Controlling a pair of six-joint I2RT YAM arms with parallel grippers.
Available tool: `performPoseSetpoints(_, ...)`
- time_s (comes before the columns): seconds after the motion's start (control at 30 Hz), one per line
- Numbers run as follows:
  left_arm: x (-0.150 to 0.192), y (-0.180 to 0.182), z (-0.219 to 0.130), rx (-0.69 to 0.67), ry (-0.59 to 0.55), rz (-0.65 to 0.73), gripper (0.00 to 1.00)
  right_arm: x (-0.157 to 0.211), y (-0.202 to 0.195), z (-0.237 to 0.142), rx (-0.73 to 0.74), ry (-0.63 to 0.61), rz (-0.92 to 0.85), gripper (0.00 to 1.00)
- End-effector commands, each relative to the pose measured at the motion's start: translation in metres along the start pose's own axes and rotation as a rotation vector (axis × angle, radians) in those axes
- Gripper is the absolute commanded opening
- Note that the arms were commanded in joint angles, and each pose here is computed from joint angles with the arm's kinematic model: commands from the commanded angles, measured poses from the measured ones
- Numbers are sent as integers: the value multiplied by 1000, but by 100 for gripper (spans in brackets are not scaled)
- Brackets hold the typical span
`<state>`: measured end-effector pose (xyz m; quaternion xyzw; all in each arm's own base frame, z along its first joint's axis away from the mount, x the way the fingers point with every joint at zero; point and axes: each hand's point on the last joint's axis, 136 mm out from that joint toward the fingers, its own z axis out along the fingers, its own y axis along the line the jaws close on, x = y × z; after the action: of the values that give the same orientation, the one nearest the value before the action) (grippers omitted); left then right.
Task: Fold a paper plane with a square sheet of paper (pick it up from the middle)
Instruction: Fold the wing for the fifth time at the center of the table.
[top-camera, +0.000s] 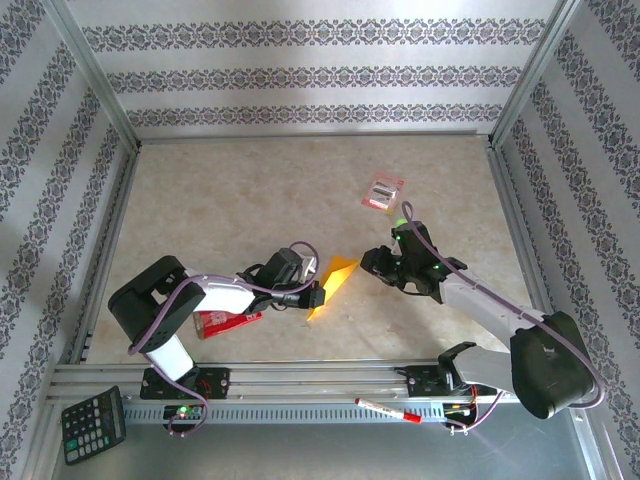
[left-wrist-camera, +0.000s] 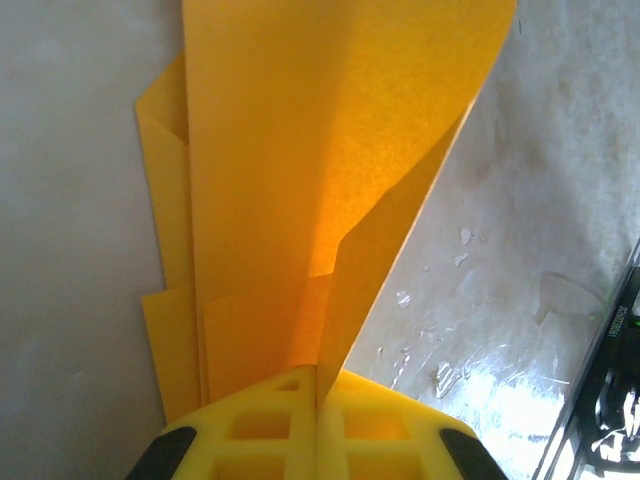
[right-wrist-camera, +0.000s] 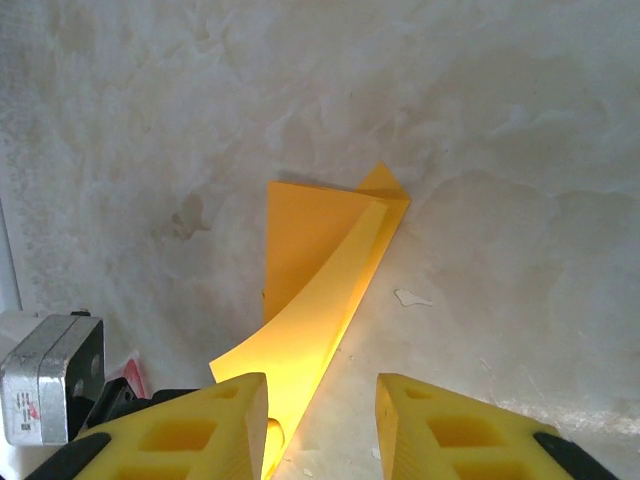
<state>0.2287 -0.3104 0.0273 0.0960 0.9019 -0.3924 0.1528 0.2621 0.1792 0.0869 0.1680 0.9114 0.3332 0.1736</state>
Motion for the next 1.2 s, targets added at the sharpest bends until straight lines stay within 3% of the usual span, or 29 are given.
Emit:
performPoseSetpoints(0.0,-7,-4,-1,58,-28,-42,0,3,9,1,-15,17,-36,33)
performPoseSetpoints(1.17,-14,14,-8,167,-64,-293,0,21,31,20,-35,90,-168,32)
